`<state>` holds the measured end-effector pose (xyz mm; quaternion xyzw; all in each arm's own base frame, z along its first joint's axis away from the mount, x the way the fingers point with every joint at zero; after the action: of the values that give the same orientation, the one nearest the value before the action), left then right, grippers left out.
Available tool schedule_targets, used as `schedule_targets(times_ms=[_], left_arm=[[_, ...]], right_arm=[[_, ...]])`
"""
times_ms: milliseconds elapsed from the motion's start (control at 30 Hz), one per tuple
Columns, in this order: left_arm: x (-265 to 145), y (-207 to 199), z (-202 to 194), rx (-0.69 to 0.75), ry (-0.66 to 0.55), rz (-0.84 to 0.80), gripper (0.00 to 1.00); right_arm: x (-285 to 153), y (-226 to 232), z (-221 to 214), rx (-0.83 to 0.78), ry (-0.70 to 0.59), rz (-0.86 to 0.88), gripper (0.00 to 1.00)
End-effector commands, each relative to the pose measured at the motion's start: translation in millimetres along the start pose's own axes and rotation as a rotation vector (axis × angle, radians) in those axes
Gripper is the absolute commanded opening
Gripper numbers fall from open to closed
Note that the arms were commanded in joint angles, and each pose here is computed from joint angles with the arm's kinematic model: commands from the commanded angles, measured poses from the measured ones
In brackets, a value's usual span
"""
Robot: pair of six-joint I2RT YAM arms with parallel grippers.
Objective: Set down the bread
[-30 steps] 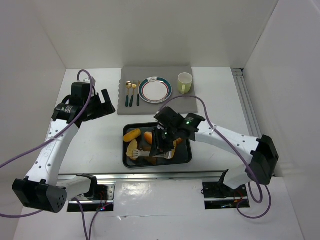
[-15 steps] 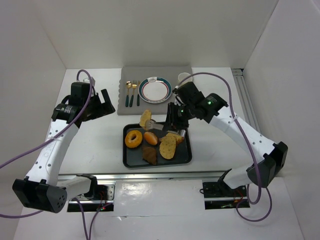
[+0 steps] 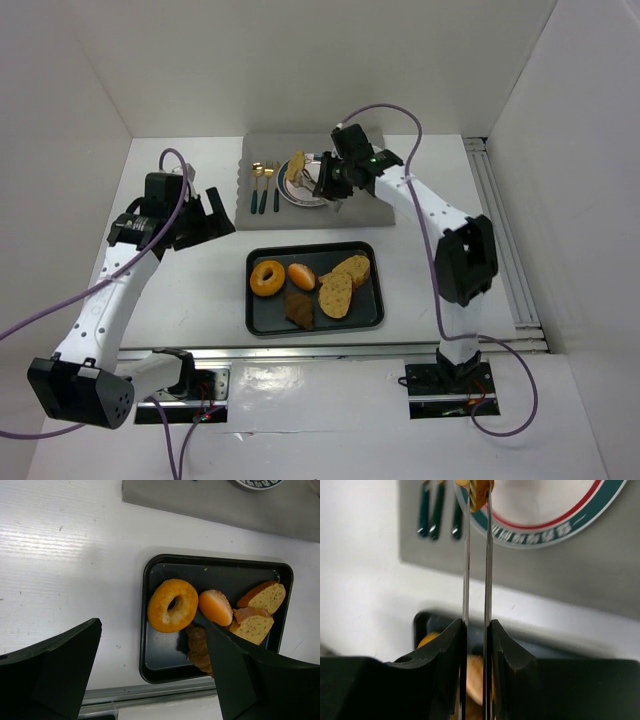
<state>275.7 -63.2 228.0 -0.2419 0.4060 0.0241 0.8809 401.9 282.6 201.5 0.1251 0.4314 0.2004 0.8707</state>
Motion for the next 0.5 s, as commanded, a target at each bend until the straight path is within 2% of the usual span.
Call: schedule_targets(times_ms=[0,133,233,333,467], left_arm=[[-6.5,-6.5,2.8,0.012,-0.019,-0.060,0.98],[-5.3,-2.6,-5.4,0.031,0.005,-0.060,0.98],[-5.6,-1.2,-7.2,0.039,0.012,-0.055,0.98],[-3.8,-0.3,-11.0,0.038,0.026,-0.058,0.98],[-4.1,-1.5,-11.7,0.038,0.031,-0.066,0.98]], right_arm=[[33.5,-11.5,31.8,-0.036,-0.080,-0.019,0.31],[54.5,-27.8,37.8,-0.020,-0.083,-0.059,0.33],[58.2,-27.8,38.5,-0.011,-0.082,-0.060,0.51],[43.5,-24.0,46.2,-0.014,-0.114,-0.059,0.64],[24.0,-20.9,49.3,-0.015,-0.130,-0.061,0.64]])
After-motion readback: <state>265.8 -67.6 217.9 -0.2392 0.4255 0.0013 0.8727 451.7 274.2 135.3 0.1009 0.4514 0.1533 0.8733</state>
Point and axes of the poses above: each gripper's point midway between its finger pads, its own x axis out along the fingers, its own y axis along the line the jaws close on, z = x × y, the point moved 2 cm from there along -x, back along the fingers, and after that the axes turned 6 degrees about -x, right-handed, at the moved point
